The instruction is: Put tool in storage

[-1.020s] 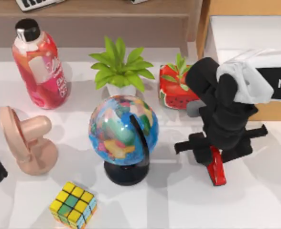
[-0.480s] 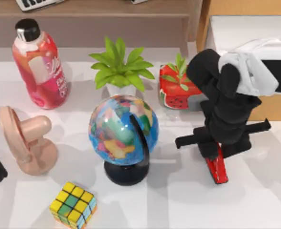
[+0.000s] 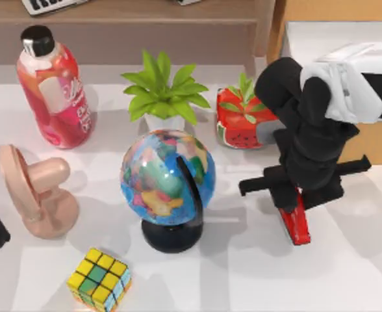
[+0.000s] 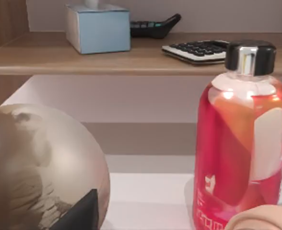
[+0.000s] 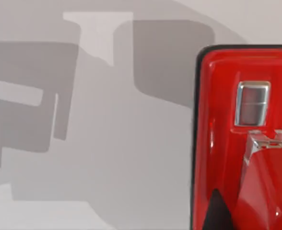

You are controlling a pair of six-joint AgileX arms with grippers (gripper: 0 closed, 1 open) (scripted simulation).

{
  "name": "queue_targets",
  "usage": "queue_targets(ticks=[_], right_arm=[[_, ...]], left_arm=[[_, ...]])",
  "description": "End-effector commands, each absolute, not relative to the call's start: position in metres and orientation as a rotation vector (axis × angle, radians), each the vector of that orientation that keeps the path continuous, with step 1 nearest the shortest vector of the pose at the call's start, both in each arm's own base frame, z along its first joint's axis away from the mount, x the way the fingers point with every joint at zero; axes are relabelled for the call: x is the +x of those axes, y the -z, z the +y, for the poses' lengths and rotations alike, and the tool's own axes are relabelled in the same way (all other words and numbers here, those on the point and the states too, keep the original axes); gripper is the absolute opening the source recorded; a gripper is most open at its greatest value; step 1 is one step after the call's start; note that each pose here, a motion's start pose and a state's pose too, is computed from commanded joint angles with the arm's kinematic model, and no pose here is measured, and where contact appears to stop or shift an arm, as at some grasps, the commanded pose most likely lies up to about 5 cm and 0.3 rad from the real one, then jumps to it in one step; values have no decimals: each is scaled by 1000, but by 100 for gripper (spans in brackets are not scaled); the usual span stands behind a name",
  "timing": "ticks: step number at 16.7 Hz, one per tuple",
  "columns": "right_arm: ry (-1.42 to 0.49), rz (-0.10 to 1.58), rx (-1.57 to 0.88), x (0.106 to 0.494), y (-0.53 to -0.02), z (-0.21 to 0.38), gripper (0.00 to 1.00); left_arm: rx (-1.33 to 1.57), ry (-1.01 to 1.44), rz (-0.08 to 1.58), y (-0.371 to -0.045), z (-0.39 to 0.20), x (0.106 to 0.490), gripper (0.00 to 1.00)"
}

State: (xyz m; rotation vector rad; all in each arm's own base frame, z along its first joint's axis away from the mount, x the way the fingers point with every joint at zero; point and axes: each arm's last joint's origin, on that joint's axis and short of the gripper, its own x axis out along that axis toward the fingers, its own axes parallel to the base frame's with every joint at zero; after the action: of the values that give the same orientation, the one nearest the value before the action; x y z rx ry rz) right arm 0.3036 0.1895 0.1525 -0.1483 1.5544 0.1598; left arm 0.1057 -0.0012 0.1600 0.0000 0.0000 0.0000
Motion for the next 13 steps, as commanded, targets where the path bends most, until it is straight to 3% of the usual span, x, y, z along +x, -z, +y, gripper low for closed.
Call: queue_targets(ticks=[8, 13], right_arm=[[-273, 1317, -94, 320, -251, 195, 0], [-251, 1174, -53, 355, -299, 177, 0]], left_arm=[[0, 0, 0, -160, -1, 106, 100], [0, 0, 0, -160, -1, 106, 100]])
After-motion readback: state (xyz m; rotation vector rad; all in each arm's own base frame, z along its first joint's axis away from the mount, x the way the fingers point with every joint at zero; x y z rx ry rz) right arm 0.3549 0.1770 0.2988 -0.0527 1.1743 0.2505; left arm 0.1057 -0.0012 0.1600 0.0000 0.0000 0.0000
